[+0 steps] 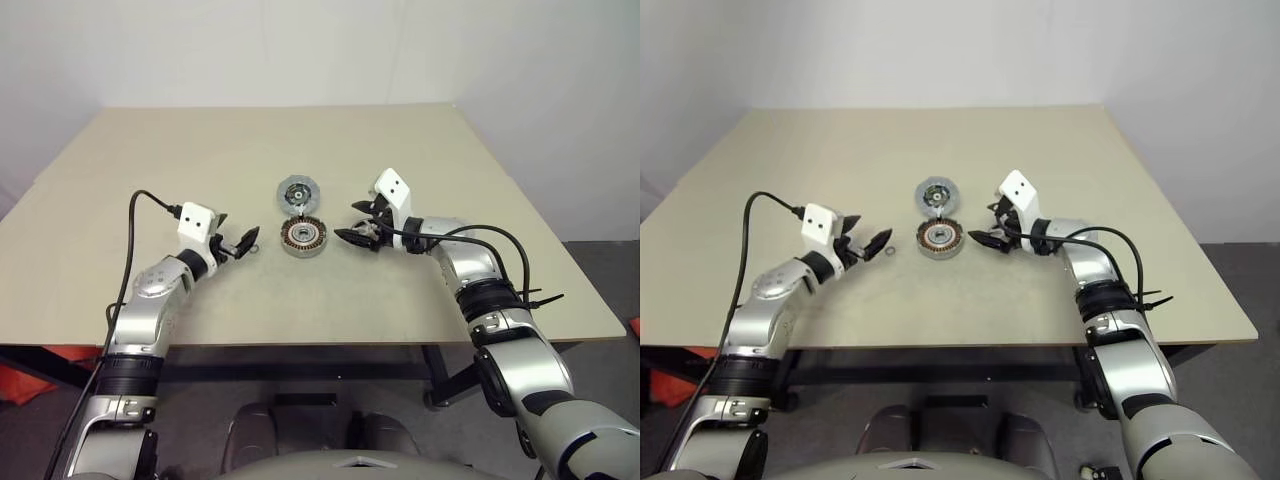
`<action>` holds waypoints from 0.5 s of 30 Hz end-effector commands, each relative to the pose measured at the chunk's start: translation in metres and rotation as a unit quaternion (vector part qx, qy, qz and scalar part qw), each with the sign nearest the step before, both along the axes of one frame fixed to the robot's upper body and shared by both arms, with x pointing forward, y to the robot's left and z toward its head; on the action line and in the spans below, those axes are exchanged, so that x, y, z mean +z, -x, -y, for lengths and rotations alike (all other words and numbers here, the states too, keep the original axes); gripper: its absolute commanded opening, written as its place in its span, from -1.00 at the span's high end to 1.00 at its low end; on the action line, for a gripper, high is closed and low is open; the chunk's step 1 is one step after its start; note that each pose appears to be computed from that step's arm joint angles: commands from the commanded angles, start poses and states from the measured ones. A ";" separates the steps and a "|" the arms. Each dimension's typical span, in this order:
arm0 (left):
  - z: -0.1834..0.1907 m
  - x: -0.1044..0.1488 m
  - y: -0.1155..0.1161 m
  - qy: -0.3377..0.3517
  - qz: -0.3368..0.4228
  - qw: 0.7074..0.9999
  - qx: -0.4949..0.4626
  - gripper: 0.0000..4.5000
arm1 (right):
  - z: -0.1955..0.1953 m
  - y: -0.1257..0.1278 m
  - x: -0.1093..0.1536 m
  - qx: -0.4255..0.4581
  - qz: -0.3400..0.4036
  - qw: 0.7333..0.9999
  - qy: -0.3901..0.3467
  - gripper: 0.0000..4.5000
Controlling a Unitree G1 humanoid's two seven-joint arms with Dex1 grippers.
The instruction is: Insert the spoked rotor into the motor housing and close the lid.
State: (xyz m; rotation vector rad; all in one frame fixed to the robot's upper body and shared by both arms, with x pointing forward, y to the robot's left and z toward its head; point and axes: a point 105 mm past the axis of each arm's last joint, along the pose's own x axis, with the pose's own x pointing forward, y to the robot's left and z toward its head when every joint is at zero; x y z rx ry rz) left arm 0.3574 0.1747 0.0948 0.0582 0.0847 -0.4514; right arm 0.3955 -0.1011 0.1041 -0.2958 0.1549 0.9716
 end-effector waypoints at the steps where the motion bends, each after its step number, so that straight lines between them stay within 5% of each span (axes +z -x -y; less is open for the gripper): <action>1: 0.004 0.004 0.000 -0.002 0.013 1.000 -0.007 -0.93 | -0.002 -0.005 0.022 0.003 0.034 0.999 -0.012 -0.85; 15: 0.013 -0.024 -0.005 -0.027 -0.012 0.999 -0.019 -0.93 | -0.002 -0.005 0.022 0.003 0.035 0.999 -0.011 -0.85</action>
